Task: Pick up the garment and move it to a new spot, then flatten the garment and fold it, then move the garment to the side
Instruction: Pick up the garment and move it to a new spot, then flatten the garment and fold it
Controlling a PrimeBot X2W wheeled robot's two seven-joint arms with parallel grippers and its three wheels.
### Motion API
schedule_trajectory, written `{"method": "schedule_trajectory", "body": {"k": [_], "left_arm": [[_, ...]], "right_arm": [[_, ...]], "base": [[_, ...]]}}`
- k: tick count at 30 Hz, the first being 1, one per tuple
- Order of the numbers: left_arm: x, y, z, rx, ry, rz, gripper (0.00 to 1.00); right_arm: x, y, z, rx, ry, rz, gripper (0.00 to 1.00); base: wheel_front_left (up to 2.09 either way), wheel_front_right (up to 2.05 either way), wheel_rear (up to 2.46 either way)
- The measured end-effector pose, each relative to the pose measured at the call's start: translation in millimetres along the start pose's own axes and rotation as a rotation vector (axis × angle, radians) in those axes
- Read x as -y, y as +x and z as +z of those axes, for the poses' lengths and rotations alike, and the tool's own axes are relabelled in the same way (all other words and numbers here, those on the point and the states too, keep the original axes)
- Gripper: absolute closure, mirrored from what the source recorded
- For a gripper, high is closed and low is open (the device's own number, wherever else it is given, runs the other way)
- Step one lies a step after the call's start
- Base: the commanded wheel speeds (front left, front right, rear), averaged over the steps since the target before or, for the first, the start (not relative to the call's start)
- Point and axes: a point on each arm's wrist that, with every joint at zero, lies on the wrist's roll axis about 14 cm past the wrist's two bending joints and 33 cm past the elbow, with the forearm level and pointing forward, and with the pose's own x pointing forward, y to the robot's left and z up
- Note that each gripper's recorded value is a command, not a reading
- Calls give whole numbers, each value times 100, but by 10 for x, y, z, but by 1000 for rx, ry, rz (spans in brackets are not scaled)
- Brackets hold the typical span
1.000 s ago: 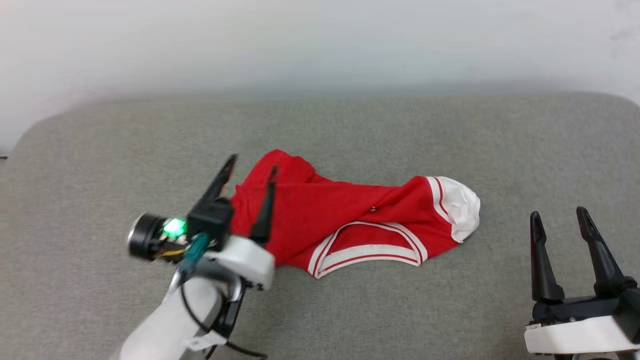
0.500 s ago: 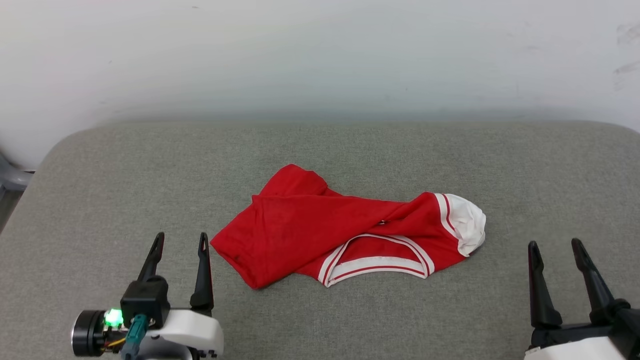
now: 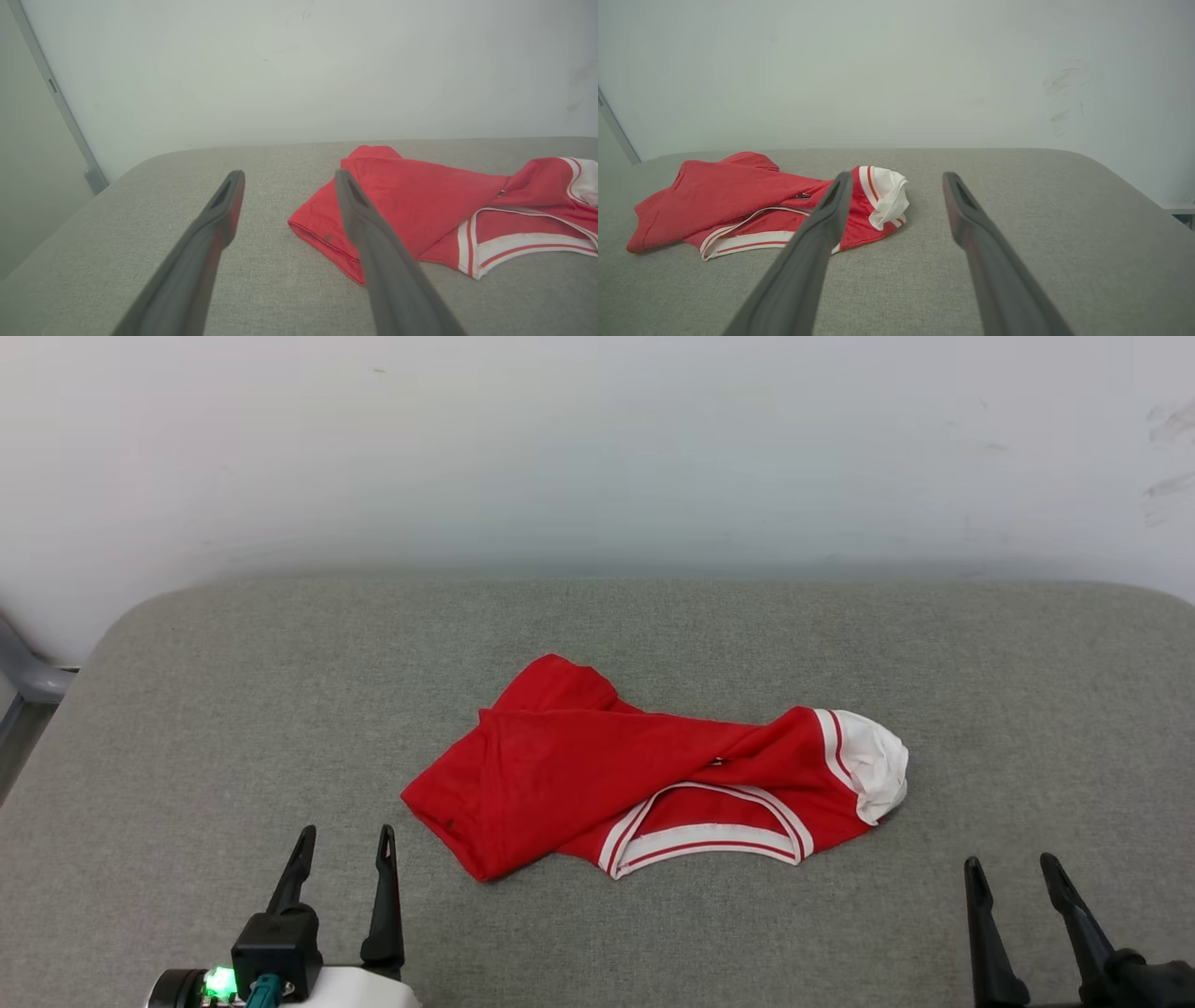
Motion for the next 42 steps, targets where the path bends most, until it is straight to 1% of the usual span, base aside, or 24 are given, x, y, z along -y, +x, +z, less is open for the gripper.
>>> {"method": "schedule_trajectory", "body": {"k": [12,19,22,26,30,33,35,36,39,42], "left_arm": [[-9,-34,-48,-11,1,-3,0],[-29,-41,-62,-14,-3,3,0],[-20,-45,-75,-18,-5,1,0],[-17,-38,-97,-24,-6,1,0],[2,-11,-106,-27,-12,0,0],[6,15,-113,-28,-11,-2,0],[7,20,-133,-34,-14,0,0],[16,65,-152,-39,-15,-4,0],[23,117,-182,-46,-15,-6,0],[28,168,-214,-54,-18,-6,0]], "right_arm": [[-42,-65,-96,-32,4,11,0],[-66,-17,-25,-9,-15,22,0],[-99,78,103,34,-38,36,0],[-171,295,393,127,-86,88,0],[-245,552,750,235,-159,165,0],[-332,721,858,261,-206,244,0],[-389,821,830,242,-237,301,0],[-508,1021,767,156,-264,386,0],[-643,1139,576,6,-295,480,0],[-698,1152,270,-194,-341,559,0]], "base": [[0,0,0],[0,0,0],[0,0,0],[0,0,0],[0,0,0],[0,0,0],[0,0,0],[0,0,0],[0,0,0],[0,0,0]]}}
